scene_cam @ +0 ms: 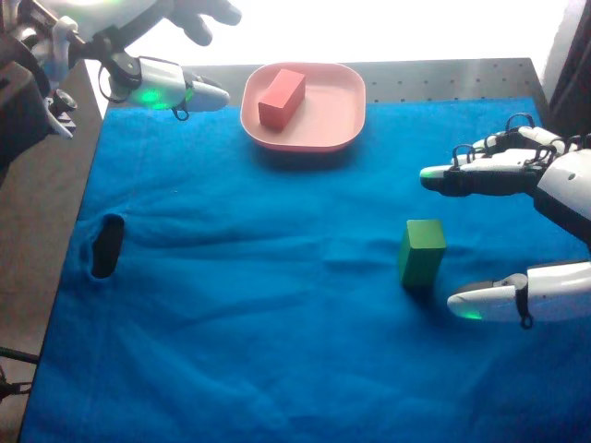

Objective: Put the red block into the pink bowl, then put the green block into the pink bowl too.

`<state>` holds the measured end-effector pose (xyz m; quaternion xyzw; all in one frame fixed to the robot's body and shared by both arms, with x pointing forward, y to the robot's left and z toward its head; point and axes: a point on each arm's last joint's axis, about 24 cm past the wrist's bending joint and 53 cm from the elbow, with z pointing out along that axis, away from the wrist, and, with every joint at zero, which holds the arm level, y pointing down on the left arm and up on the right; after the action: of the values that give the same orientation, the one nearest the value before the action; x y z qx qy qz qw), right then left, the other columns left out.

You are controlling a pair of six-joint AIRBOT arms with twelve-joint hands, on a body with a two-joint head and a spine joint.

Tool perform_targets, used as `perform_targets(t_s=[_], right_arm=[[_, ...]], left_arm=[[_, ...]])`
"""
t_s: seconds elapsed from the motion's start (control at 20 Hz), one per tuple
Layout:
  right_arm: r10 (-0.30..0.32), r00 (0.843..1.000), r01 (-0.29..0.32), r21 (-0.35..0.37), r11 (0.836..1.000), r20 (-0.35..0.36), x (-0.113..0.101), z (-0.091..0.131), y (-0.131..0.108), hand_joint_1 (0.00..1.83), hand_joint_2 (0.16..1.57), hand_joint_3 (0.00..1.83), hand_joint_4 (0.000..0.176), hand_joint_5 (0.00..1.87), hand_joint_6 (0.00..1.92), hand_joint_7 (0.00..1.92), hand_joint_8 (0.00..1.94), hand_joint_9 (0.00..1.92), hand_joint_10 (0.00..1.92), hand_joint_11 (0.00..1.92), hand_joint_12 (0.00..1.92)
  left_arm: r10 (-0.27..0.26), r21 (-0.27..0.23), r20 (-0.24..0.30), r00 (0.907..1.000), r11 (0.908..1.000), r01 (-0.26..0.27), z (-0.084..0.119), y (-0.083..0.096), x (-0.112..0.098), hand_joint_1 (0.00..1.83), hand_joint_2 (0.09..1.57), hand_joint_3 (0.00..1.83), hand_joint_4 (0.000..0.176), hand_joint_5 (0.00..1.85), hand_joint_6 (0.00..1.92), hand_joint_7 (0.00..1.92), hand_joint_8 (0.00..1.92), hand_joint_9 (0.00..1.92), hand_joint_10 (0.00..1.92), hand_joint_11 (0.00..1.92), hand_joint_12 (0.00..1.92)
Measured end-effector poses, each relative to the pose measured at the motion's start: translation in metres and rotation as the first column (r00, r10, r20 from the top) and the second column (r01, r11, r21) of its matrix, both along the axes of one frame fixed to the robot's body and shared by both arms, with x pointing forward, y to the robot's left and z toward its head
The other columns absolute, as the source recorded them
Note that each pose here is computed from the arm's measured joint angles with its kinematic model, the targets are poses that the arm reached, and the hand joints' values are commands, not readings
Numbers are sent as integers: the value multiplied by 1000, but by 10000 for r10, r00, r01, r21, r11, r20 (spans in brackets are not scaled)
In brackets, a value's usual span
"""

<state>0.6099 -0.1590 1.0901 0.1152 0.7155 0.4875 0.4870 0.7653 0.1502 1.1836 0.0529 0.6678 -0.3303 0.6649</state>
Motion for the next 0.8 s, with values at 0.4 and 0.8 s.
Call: perform_targets(t_s=[0.4, 0.8], right_arm=[[-219, 9997, 219, 112, 9997, 44, 10, -1, -2, 749, 809, 1, 0, 646, 16, 775, 16, 594, 19, 0, 974], [-164, 9992, 146, 528, 9985, 351, 20, 7, 12, 832, 834, 0, 0, 693, 4, 860, 5, 716, 34, 12, 1206]], left_arm=[[-214, -156, -38, 9998, 9997, 213, -6, -6, -10, 819, 945, 3, 28, 789, 8, 1037, 98, 590, 943, 124, 1624], [-526, -258, 28, 9986, 9983, 526, -11, -14, -23, 849, 940, 0, 0, 801, 13, 958, 118, 575, 941, 211, 1555]])
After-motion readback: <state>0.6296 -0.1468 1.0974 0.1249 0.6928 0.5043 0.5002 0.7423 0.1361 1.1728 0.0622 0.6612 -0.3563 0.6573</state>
